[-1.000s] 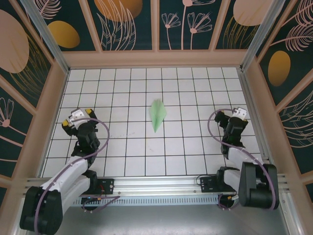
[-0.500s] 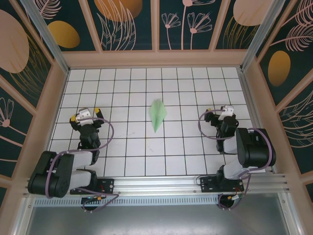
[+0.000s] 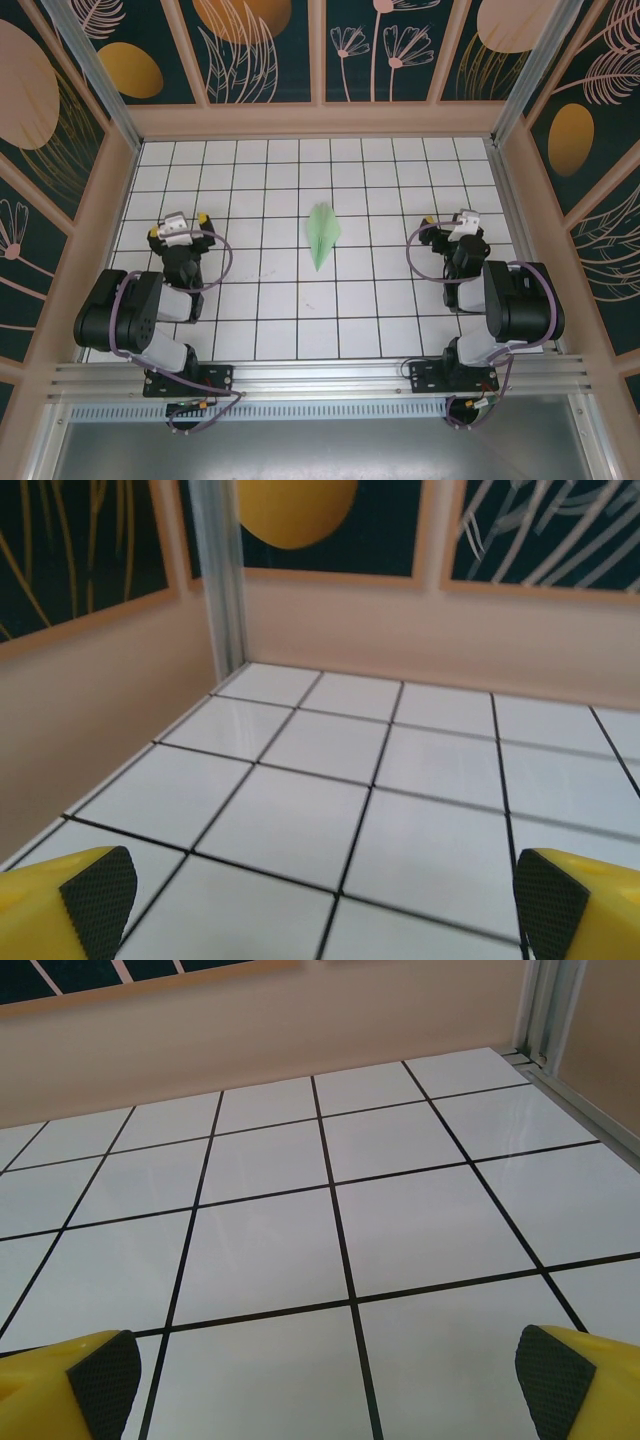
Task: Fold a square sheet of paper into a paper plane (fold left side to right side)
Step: Reset both arms
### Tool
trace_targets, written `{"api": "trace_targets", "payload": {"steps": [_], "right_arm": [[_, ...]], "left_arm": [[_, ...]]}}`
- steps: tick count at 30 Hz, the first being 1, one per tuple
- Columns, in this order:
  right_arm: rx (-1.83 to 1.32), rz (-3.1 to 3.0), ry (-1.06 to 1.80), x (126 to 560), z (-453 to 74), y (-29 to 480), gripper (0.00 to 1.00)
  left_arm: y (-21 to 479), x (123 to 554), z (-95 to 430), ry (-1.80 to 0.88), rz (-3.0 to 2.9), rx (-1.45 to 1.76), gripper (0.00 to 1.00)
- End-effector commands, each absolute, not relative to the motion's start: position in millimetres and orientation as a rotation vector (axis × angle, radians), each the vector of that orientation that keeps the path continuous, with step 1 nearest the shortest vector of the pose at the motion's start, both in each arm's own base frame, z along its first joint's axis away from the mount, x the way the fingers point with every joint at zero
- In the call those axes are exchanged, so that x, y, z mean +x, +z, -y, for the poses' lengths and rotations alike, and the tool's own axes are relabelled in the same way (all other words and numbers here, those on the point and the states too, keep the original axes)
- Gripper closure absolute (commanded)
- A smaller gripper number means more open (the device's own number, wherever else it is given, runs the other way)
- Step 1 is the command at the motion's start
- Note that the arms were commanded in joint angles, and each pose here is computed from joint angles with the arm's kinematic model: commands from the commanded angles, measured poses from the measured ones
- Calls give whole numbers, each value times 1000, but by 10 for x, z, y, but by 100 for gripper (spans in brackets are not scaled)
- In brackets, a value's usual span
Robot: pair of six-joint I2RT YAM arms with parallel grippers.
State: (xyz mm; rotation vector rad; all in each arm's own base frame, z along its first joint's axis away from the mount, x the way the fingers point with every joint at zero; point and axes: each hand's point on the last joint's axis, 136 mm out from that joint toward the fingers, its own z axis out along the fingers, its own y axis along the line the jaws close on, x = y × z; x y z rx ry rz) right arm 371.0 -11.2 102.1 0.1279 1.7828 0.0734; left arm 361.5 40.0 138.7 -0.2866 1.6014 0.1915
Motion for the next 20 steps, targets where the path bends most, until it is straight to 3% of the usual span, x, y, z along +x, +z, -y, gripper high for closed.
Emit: {"api": "trace_targets", "payload": {"steps": [1,20], "right_arm": [[103,-1717,76,3771,89,1203,1],[100,-1718,77,3776,85,1203,1]], "left_arm": [[1402,3645,-425,153,-1598,-318,2],[1406,3644,-423,154,-1598,-313,2]]}}
